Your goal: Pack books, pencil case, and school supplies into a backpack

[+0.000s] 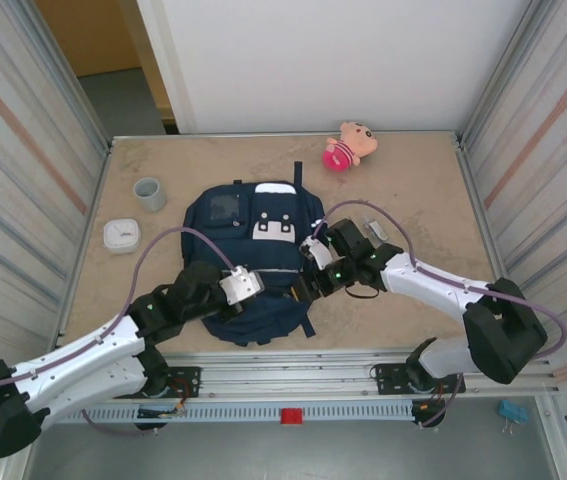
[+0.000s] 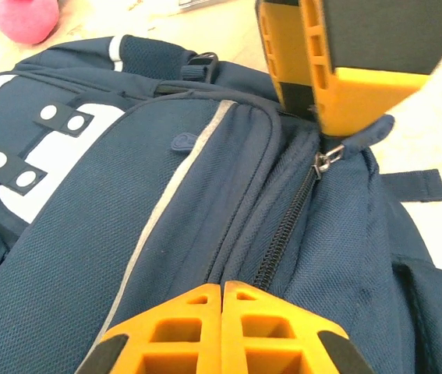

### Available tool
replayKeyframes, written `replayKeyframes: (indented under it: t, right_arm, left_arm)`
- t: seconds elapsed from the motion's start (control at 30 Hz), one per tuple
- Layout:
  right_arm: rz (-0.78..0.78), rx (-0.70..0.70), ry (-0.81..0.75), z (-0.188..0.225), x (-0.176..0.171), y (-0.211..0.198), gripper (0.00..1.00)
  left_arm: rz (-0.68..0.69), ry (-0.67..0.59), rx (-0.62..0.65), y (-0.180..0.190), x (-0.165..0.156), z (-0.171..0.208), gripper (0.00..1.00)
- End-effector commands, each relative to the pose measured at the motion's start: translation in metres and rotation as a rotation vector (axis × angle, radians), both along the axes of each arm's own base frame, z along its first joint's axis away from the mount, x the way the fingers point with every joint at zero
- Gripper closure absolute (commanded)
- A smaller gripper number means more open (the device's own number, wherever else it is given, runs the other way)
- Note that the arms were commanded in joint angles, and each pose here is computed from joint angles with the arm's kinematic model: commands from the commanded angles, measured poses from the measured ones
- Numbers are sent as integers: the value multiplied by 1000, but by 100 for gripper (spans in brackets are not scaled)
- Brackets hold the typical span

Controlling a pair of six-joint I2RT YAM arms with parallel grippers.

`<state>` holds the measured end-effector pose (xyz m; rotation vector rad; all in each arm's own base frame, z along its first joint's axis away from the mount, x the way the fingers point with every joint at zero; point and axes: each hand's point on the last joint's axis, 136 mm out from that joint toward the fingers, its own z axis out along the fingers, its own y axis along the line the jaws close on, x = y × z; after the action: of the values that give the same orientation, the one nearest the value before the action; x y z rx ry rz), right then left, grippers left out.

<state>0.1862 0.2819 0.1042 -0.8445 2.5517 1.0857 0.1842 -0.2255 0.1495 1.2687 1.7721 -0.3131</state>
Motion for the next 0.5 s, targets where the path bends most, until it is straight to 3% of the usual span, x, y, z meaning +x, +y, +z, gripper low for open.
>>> replayKeyframes:
  t: [0.0, 0.47]
  right_arm:
    - [110, 89, -21, 23, -11, 18, 46]
    - [21, 56, -73, 50, -10, 13, 46]
  left_arm:
    - [92, -56, -54, 5, 18, 17, 100]
    - [89, -23, -113, -1, 20, 23, 100]
